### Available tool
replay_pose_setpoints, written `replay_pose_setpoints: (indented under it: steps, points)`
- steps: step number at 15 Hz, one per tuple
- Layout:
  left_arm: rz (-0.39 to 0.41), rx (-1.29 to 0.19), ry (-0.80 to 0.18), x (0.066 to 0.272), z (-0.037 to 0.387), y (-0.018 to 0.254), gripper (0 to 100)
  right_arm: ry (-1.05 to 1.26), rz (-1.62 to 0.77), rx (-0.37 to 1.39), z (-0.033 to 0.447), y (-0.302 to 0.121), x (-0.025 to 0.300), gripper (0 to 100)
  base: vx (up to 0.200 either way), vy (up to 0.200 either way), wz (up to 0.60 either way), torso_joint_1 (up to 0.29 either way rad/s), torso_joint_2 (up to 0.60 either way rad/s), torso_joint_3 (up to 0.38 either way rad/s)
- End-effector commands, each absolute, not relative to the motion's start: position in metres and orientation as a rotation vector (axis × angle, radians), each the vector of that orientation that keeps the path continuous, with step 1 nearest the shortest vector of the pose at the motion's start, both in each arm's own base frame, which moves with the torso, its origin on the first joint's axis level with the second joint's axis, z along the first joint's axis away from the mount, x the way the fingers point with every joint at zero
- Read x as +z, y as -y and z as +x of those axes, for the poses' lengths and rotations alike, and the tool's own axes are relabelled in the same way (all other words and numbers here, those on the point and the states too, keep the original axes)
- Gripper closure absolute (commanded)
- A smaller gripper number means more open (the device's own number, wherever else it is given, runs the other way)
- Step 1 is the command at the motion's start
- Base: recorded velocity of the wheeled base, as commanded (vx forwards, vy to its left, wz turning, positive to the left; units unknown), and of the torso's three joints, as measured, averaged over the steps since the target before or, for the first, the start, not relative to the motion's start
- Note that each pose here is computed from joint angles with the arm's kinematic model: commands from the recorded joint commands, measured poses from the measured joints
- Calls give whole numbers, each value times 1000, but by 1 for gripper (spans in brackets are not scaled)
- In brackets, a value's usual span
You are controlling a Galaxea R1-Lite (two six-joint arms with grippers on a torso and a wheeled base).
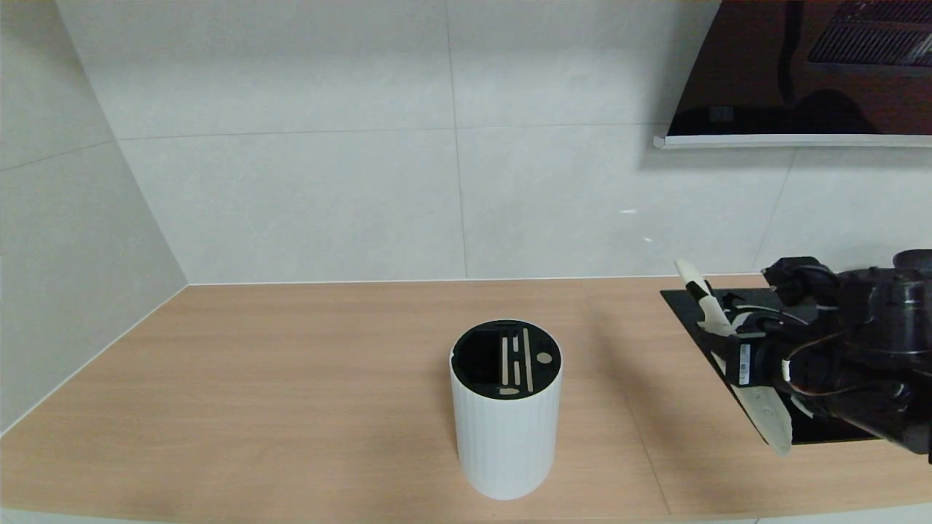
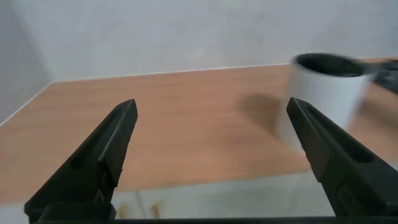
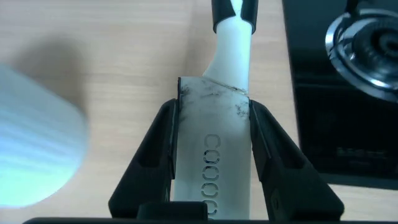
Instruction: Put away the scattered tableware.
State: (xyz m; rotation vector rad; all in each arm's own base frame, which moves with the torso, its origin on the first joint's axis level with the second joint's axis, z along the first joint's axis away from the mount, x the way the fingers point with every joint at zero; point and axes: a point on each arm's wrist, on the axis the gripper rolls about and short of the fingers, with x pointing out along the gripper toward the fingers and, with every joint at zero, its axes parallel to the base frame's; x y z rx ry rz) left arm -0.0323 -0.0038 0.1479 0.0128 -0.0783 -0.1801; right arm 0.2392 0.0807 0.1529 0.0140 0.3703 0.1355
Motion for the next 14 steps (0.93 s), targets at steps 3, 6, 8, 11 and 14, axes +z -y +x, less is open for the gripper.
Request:
replay_pose_setpoints:
  steps: [3, 6, 8, 11, 14]
  points:
    - [18, -362, -116, 220, 31, 8, 0, -200, 51, 274, 222, -105, 218, 100, 0, 0, 0, 0, 0, 0]
    - [5, -425, -194, 240, 77, 11, 0, -202, 23, 334, 229, -117, 224, 100, 0, 0, 0, 0, 0, 0]
    - [13, -470, -203, 242, 111, 16, 0, -216, 6, 393, 235, -128, 220, 100, 0, 0, 0, 0, 0, 0]
    - [-46, -589, -227, 236, 150, 39, 0, -251, -13, 440, 237, -144, 209, 100, 0, 0, 0, 0, 0, 0]
    - [-230, -704, -306, 229, 165, 68, 0, -251, -21, 504, 225, -159, 209, 100, 0, 0, 0, 0, 0, 0]
